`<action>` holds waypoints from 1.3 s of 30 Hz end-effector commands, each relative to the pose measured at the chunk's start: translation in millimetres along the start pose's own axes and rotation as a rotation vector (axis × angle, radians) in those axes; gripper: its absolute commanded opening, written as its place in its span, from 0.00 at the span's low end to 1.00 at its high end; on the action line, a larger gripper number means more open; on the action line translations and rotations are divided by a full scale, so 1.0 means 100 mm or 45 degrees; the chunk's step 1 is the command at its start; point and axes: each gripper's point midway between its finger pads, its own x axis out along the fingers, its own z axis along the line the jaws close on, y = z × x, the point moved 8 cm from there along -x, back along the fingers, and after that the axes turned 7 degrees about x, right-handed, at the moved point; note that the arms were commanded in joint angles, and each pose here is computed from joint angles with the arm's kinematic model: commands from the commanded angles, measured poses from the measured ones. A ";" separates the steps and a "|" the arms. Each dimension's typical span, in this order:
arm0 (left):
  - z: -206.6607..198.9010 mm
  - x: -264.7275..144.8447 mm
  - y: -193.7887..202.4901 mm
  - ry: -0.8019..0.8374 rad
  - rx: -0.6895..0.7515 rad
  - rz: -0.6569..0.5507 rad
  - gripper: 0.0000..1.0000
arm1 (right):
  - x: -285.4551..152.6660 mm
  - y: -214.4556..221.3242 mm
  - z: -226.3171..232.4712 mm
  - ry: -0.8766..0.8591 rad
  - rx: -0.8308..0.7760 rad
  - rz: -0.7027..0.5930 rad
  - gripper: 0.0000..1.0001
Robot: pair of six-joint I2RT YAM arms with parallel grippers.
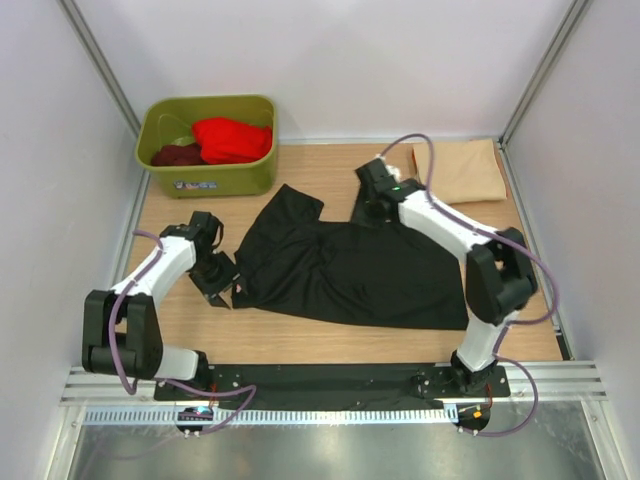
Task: Fold and stack the t-shirts
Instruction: Fold the tshirt
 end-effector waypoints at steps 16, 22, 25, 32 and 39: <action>-0.11 0.17 -0.12 0.033 0.019 -0.006 0.54 | -1.09 0.31 -2.00 0.743 0.563 0.136 0.39; -0.09 0.30 -0.14 -0.007 0.019 0.017 0.50 | -1.05 0.50 -2.12 0.807 0.591 0.179 0.37; -0.10 0.32 -0.17 -0.025 0.036 0.024 0.42 | -1.02 0.58 -2.21 0.841 0.604 0.172 0.35; -0.10 0.24 -0.28 -0.102 0.094 -0.026 0.00 | -0.85 0.71 -2.42 0.935 0.604 0.165 0.31; -0.01 0.20 -0.26 -0.203 0.164 0.009 0.00 | -0.78 0.78 -2.60 1.063 0.535 0.180 0.30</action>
